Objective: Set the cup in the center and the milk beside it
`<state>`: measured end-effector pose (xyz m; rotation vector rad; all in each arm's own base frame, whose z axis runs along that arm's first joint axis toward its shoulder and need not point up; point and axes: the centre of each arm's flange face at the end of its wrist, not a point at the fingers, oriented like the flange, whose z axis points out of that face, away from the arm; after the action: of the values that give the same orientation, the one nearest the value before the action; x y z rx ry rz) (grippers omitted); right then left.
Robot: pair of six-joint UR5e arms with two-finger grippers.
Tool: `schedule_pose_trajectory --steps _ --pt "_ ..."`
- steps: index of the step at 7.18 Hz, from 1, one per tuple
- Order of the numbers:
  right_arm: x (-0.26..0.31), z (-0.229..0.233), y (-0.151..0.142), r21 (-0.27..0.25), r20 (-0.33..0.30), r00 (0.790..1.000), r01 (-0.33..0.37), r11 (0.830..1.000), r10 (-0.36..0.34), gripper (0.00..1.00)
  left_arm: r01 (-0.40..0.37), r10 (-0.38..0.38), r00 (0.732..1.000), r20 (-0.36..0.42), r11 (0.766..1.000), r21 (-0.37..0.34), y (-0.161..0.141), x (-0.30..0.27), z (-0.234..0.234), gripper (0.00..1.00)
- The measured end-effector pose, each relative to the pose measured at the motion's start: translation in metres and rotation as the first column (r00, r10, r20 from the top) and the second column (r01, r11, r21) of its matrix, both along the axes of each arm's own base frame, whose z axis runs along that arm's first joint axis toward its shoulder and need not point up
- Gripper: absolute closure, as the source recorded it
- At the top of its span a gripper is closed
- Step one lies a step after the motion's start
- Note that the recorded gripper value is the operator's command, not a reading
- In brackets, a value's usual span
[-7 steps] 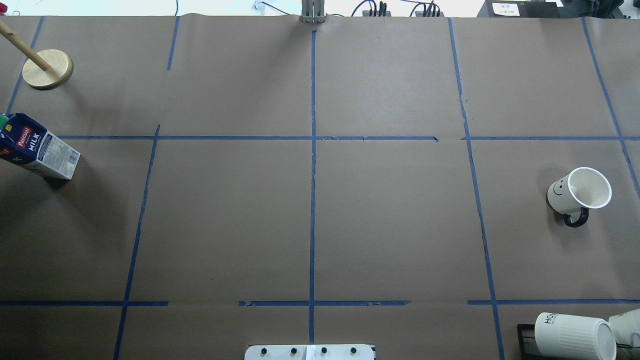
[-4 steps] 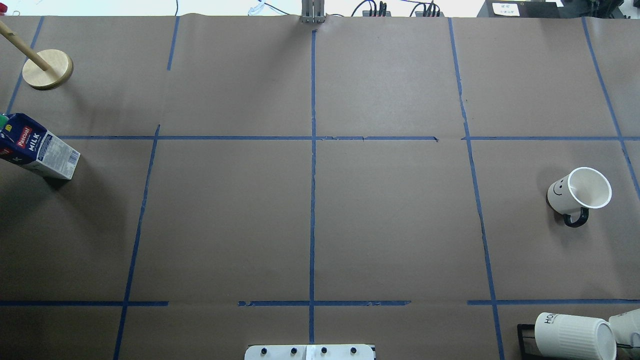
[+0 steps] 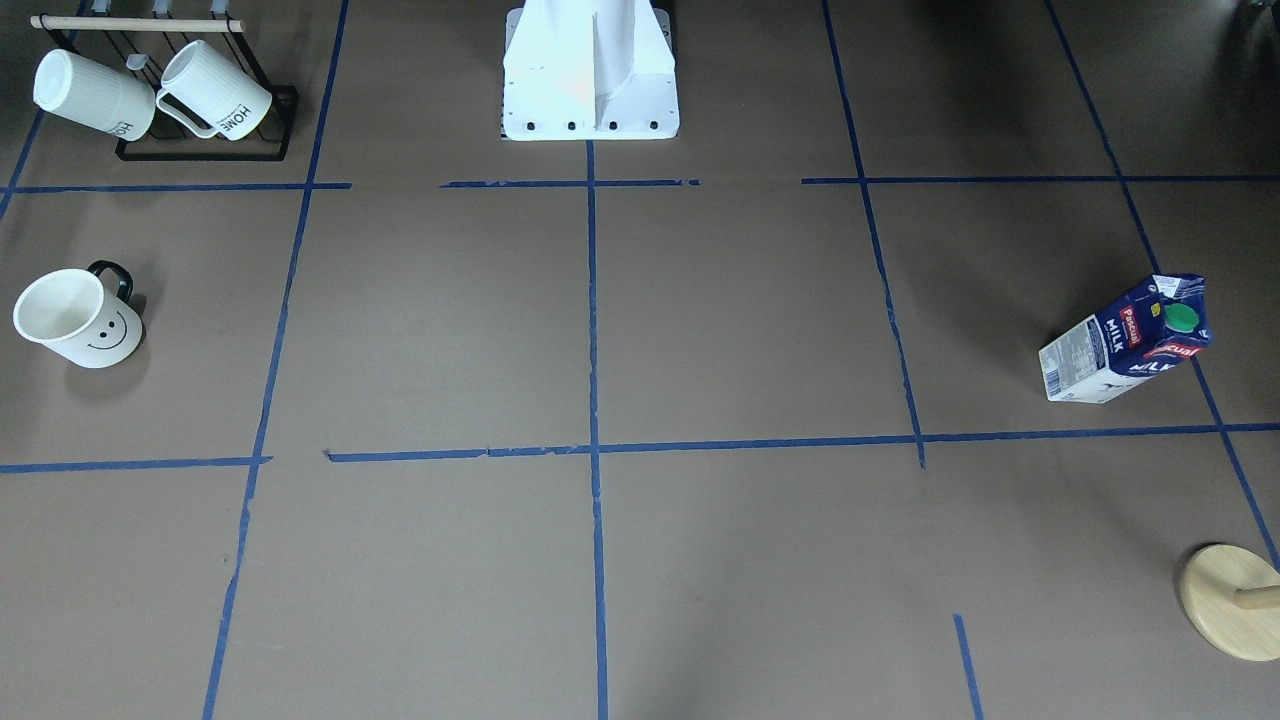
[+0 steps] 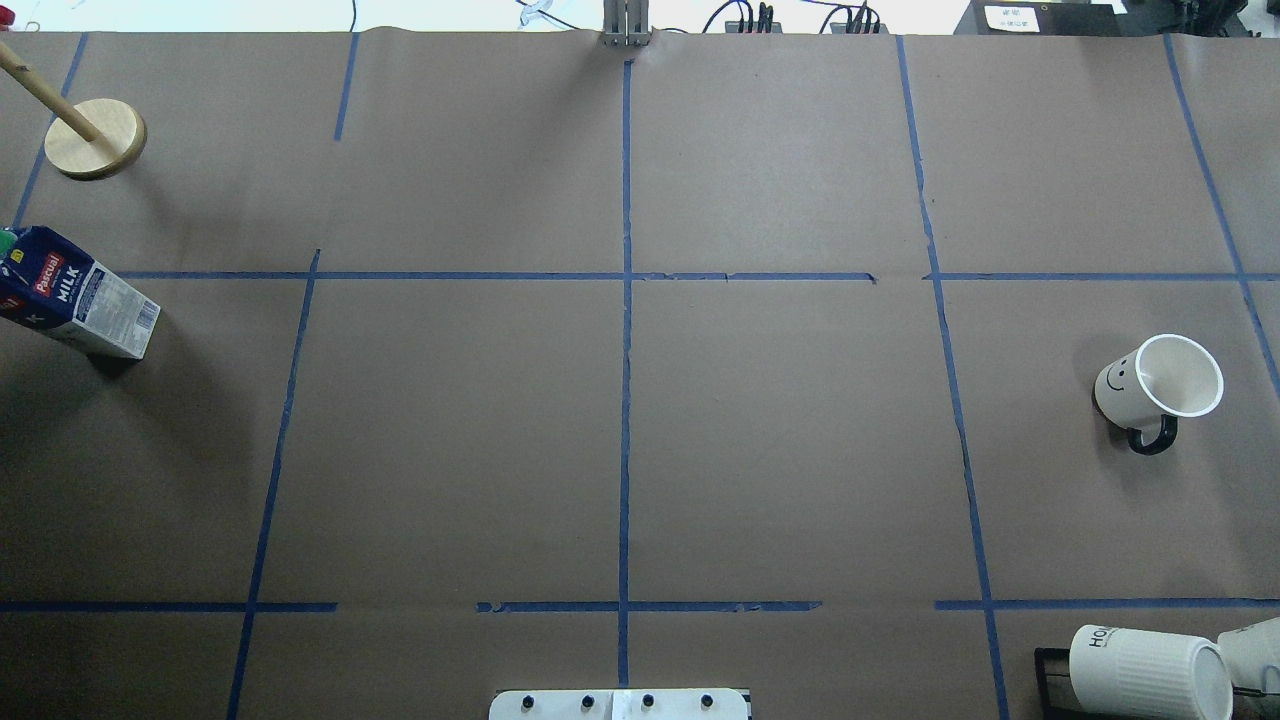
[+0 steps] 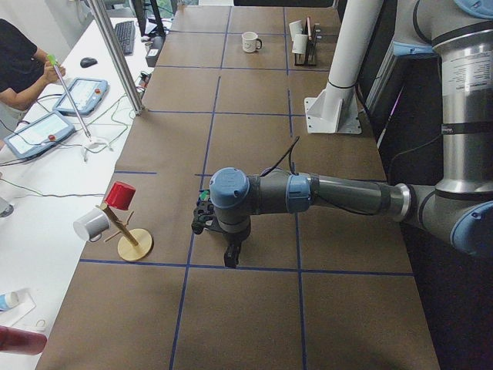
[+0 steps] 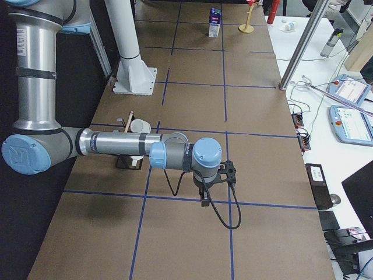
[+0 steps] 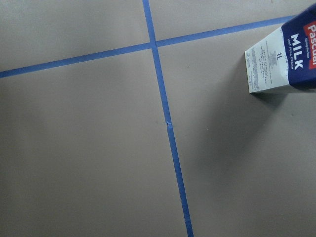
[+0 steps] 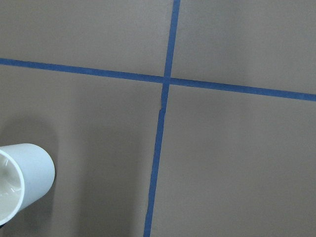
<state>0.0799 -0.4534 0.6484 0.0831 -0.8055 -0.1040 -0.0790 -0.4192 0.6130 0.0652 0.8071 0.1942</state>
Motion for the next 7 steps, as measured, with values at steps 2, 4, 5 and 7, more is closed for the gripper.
schedule_pose_trajectory --steps 2,4,5,7 --pt "-0.004 -0.003 0.001 0.012 0.047 0.999 0.002 1.000 -0.002 0.00 -0.001 0.001 1.000 0.000 1.000 0.008 0.000 0.000 -0.001 0.00" --pt "-0.020 -0.015 0.001 0.027 0.081 0.996 0.026 0.999 -0.029 0.00 -0.001 0.001 1.000 0.000 1.000 0.023 -0.001 0.000 -0.002 0.00" --pt "-0.040 -0.023 -0.001 0.019 0.085 0.995 0.041 0.999 -0.042 0.00 0.000 0.000 1.000 0.000 1.000 0.024 -0.001 0.000 -0.002 0.00" --pt "-0.101 -0.043 -0.003 -0.003 0.097 0.995 -0.005 1.000 0.005 0.01 0.002 -0.002 1.000 0.000 1.000 0.025 -0.001 0.000 -0.003 0.00"
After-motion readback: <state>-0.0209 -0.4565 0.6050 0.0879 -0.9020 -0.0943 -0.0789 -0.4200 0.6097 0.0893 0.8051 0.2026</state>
